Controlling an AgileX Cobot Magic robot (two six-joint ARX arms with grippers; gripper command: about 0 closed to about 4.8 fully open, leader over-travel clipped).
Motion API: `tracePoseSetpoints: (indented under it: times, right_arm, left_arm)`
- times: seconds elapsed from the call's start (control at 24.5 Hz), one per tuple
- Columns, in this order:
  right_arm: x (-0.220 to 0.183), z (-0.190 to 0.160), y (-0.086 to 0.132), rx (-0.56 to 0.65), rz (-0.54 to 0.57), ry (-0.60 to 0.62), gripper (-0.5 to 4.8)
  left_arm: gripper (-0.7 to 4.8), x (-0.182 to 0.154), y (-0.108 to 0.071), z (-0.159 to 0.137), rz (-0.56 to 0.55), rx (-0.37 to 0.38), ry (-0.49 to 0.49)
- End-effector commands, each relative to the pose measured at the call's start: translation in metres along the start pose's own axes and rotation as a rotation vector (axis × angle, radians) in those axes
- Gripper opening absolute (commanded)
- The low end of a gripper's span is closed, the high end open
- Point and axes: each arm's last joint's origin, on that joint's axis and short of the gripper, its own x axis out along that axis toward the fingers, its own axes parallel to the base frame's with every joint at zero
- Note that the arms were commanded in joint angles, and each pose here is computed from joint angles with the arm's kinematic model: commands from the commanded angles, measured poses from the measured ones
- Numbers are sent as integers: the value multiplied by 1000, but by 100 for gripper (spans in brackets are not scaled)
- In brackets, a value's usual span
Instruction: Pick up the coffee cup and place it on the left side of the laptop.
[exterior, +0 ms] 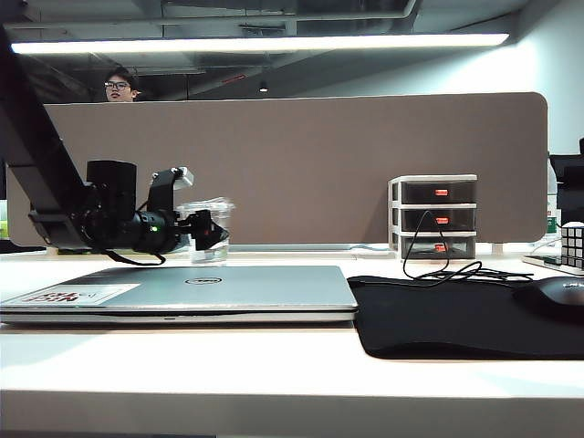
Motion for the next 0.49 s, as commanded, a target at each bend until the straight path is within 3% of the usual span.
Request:
tracePoseSetpoints:
  times: [0.04,0.24,0.41,0.49]
  right_arm:
    - [0,-1,0,-7,0,-5,-1]
    - [0,-1,0,-7,-1,-5,-1]
    - [0,-1,0,-7,-1,-5,-1]
    - [0,-1,0,-8,-2,-5,-1]
  left_arm:
    - [373,-6,9,18,20,13,-31]
    - [373,-17,23,32,31,-15,17]
    - [374,-26,28,48,-108,-41,12]
    - [374,-28,28,51,-107,-47,20]
